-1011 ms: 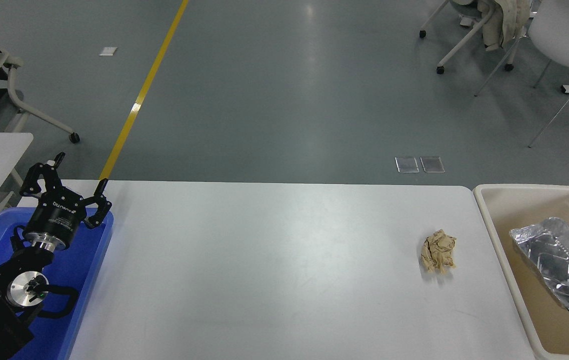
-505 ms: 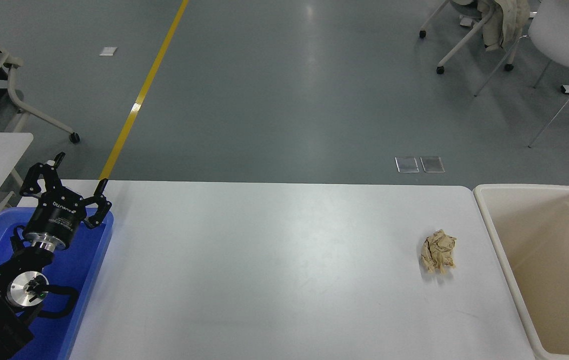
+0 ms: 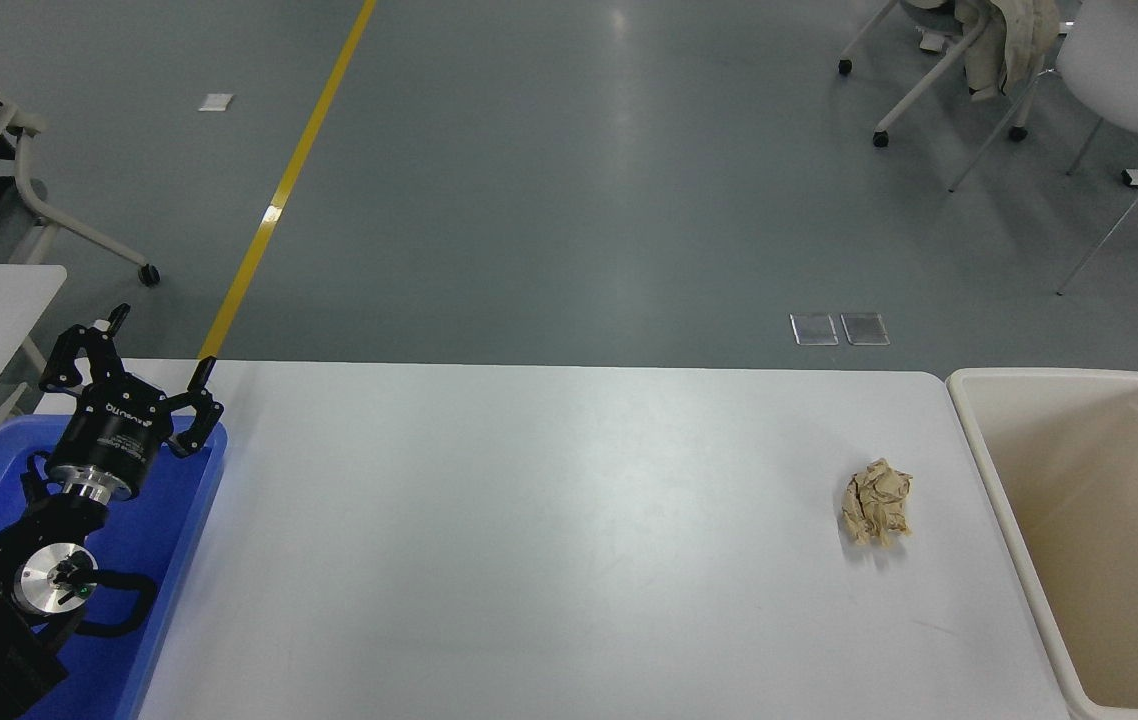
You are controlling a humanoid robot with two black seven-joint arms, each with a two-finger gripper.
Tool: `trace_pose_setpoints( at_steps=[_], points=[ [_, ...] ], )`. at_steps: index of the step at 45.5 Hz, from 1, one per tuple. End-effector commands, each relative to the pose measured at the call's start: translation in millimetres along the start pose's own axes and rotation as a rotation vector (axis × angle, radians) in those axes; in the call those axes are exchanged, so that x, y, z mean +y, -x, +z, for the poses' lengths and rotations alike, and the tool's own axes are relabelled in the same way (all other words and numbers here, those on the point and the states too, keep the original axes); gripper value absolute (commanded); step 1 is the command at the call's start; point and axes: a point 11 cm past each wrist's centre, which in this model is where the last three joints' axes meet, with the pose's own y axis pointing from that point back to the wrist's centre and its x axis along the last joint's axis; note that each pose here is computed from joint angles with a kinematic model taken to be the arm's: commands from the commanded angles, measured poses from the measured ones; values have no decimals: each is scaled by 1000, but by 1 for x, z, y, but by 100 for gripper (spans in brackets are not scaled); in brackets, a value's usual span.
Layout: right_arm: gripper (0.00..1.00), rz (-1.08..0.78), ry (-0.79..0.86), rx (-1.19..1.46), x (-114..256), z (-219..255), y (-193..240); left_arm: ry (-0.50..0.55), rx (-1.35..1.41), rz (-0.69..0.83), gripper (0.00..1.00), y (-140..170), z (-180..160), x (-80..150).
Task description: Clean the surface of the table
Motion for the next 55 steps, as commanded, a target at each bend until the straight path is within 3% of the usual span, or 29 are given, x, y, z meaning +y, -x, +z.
trace_pose_setpoints(
  at_steps=[1, 21, 38, 55],
  points=[
    [98, 7, -183, -199, 1, -66, -13, 0, 0, 0, 100, 0, 0, 0],
    [98, -101, -369, -496, 13, -143, 4, 0, 0, 0, 100, 0, 0, 0],
    [99, -289, -570, -761, 49, -229, 26, 0, 1, -2, 100, 0, 0, 0],
    [99, -477, -604, -861, 73, -238, 83, 0, 1, -2, 100, 0, 0, 0]
  ],
)
